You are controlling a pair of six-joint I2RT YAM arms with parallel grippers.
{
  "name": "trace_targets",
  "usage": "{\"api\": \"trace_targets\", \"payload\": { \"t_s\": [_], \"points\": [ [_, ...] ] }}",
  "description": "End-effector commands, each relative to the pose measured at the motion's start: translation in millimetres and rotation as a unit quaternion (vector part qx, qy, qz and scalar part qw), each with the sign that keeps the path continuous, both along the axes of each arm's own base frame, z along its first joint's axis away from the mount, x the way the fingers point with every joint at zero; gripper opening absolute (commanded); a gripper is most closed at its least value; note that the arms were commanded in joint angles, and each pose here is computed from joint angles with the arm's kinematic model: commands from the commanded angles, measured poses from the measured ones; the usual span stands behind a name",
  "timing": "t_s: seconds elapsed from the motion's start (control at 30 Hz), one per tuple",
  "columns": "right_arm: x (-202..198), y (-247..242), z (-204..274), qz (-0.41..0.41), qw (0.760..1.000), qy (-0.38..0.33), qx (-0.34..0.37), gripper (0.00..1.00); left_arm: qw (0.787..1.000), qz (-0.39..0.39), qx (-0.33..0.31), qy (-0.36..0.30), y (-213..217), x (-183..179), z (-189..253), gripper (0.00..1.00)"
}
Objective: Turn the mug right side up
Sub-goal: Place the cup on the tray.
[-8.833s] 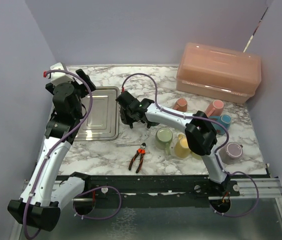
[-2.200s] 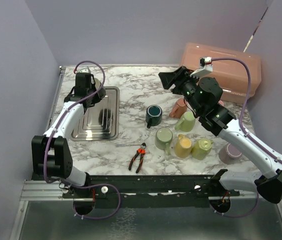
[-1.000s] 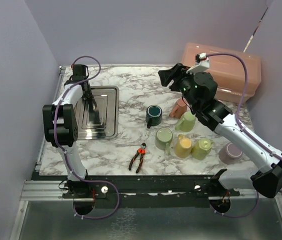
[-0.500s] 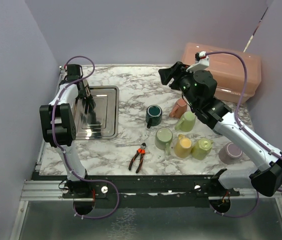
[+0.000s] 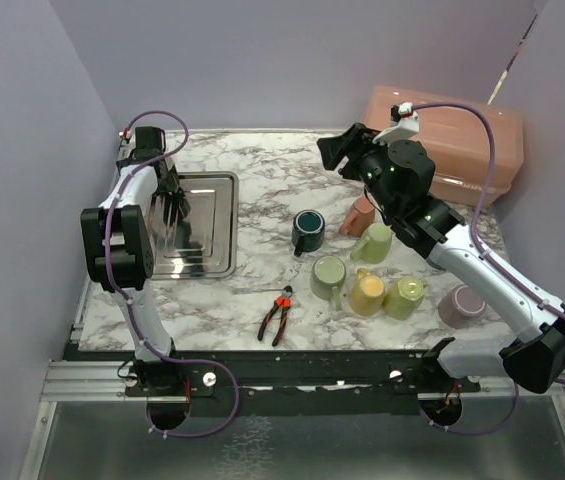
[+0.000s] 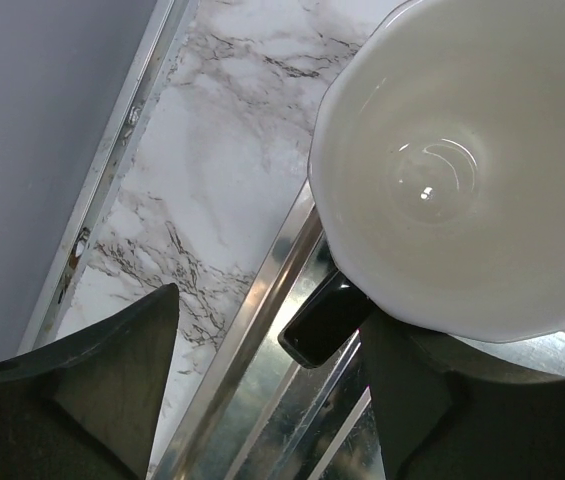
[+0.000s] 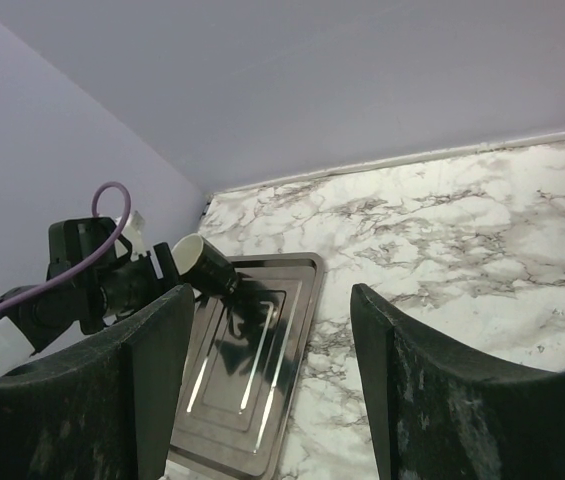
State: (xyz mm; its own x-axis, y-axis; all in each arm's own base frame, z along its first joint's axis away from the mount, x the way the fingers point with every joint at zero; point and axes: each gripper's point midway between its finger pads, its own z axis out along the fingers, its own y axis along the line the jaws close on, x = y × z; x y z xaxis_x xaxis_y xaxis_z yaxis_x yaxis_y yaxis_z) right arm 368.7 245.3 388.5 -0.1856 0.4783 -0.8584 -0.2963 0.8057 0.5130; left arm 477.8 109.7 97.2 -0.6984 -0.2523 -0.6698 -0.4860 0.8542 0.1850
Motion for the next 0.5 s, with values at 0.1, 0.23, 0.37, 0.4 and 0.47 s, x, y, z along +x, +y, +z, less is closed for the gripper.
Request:
{"api": "trace_targets", "payload": {
  "t_s": [0.1, 0.23, 0.37, 0.4, 0.47],
  "points": [
    [-3.8, -6.2, 8.4, -0.001, 1.000, -0.006, 0.002, 0.68, 1.000, 0.018, 0.005, -0.006, 6.4, 6.5, 4.6, 0.73],
    [-3.6, -6.7, 8.6, -0.001, 1.000, -0.006, 0.003, 0.68, 1.000, 0.021, 0.015, -0.004, 10.3, 9.4, 4.4, 0.73],
    [-3.4, -5.5, 9.2, 0.001, 1.000, -0.007, 0.004, 0.68, 1.000, 0.023, 0.017, -0.004, 12.2, 16.1, 0.8, 0.72],
    [-3.6, -5.8, 9.1, 0.001, 1.000, -0.007, 0.004, 0.68, 1.000, 0.024, 0.018, -0.004, 12.7, 17.2, 0.5, 0.70],
    [-3.2, -6.5, 9.2, 0.000, 1.000, -0.007, 0.004, 0.68, 1.000, 0.022, 0.021, -0.003, 13.4, 17.3, 1.5, 0.60]
  ]
}}
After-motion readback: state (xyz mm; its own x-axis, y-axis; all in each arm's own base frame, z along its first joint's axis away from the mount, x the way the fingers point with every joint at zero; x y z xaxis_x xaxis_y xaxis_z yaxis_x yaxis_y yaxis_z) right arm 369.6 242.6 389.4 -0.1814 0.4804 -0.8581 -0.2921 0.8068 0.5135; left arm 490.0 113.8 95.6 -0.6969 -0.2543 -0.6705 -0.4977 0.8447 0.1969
